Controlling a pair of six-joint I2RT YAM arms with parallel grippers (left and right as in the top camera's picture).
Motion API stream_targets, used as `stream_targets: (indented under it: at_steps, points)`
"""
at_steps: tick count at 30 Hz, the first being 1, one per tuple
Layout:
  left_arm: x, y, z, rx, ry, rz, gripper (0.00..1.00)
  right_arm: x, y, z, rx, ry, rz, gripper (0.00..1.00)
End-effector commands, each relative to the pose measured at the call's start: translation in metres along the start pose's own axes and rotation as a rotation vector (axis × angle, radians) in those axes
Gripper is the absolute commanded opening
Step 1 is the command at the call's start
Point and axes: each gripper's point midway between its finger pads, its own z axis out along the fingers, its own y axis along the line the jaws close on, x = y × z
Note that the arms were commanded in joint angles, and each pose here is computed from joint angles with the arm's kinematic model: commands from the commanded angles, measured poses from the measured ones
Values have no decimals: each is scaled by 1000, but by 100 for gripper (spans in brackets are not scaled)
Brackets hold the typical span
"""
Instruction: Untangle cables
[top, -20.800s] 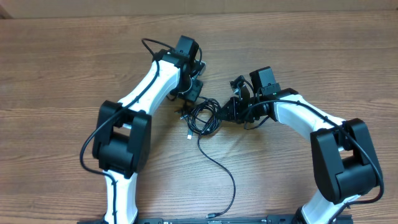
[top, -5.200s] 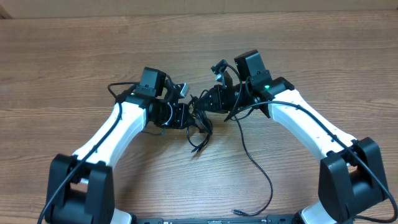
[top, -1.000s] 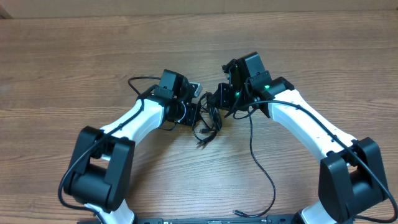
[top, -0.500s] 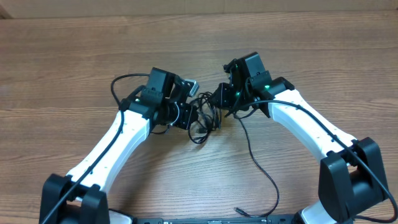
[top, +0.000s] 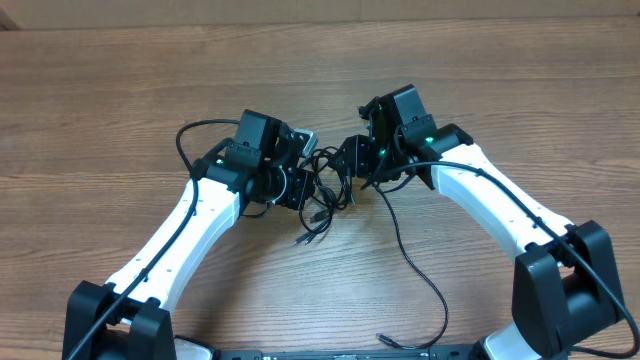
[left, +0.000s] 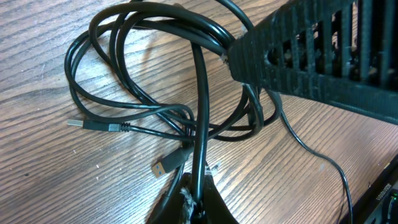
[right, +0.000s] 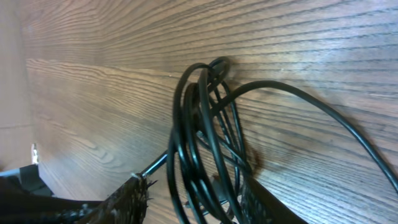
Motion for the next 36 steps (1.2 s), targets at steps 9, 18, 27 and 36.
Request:
stream_targets:
  at_steps: [9,18,27,36]
  points:
    - [-5,-1,-6,-26,-22,41,4,11,-15,6,40,7,-59,47]
    - [-6,-1,-6,-26,-22,41,4,13,-29,27,58,42,-47,48]
    - [-3,0,-6,-29,-11,37,4,-5,-29,40,40,-20,-78,33]
    - [-1,9,-7,-80,-4,31,4,-4,-49,38,149,-29,-57,4]
